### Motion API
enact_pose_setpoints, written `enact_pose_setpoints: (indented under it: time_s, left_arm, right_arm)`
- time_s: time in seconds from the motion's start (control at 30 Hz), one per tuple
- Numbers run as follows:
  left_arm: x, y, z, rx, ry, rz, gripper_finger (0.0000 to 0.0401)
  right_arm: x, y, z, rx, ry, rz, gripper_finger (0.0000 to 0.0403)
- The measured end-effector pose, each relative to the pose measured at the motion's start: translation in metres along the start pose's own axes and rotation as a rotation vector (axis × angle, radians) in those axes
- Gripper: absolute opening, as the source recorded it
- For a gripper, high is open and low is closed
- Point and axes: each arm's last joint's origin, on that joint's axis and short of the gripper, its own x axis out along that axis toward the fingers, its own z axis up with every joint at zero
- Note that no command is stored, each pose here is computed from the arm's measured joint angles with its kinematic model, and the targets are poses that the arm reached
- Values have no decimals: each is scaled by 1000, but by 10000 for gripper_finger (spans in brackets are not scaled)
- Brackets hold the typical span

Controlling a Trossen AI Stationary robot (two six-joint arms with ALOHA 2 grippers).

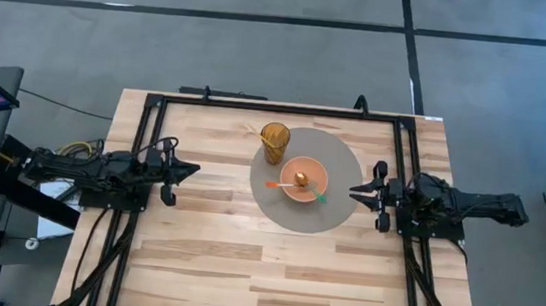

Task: Pick & Place Utensil
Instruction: Return to Home Position

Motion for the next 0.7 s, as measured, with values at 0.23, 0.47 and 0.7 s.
enact_pose_setpoints:
  time_s: [0.23, 0.47, 0.7]
  left_arm:
    - [0, 0, 0, -1, -1, 0, 12]
    - [0, 0, 0, -2, -4, 0, 12]
    - [0, 0, 1, -3, -7, 0, 12]
  right_arm:
    - [0, 0, 0, 0, 1, 0, 72]
    - [0, 0, 0, 0, 1, 0, 72]
    - [0, 0, 0, 0, 2, 0, 72]
